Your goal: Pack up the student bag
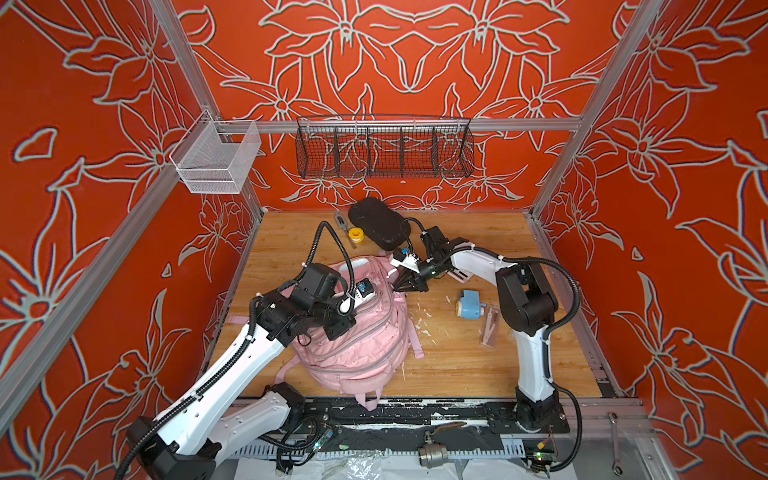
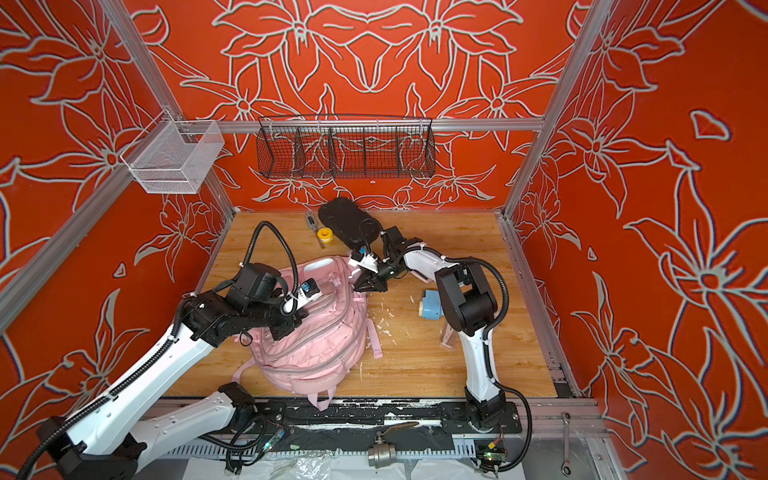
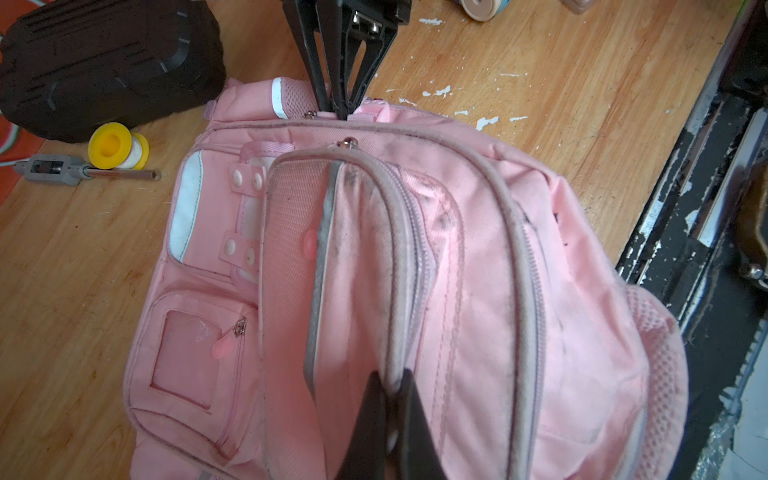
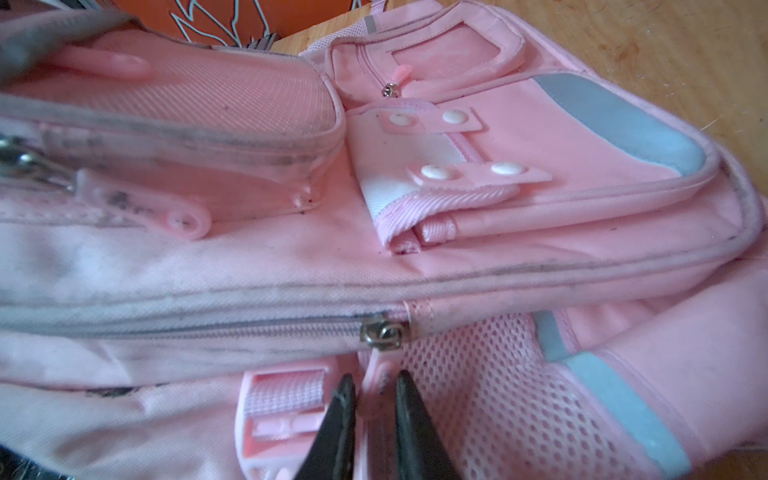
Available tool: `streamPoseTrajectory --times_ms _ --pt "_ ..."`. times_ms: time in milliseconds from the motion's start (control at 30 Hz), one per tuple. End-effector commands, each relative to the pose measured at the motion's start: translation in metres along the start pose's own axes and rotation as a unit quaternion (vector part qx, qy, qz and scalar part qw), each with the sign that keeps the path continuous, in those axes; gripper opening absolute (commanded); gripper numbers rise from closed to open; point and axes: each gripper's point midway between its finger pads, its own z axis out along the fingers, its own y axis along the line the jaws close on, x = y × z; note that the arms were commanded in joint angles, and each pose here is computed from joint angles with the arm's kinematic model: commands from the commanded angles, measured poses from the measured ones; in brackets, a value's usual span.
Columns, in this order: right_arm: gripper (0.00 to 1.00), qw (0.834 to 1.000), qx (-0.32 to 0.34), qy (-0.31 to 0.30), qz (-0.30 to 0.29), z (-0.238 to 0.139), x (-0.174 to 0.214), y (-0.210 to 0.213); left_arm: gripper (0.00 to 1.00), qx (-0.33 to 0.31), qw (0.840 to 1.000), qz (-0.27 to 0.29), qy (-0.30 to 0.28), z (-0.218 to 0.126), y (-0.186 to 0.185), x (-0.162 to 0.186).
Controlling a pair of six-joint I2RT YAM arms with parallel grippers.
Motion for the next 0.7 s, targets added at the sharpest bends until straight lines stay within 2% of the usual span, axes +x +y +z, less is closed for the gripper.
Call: streamPoseTrajectory --times_ms 0,200,467,667 --pt "0.23 1.0 -0.012 -0.017 0.009 -0.002 -0.013 0.004 0.0 -0.026 0.998 0.006 -0.056 -0.009 0.011 -0.023" --pt "0.32 0.999 -0.026 -0.02 0.037 -0.002 -0.018 0.003 0.0 -0.031 0.998 0.007 -0.061 -0.013 0.011 -0.022" --pt "0.32 0.998 -0.047 -0.018 0.049 0.012 -0.015 0.006 0.0 -0.04 0.997 0.001 -0.062 -0.017 0.013 -0.015" --pt "0.32 0.997 -0.038 -0.009 0.065 0.016 -0.013 0.0 0.0 -0.041 0.997 0.002 -0.062 -0.017 0.015 -0.015"
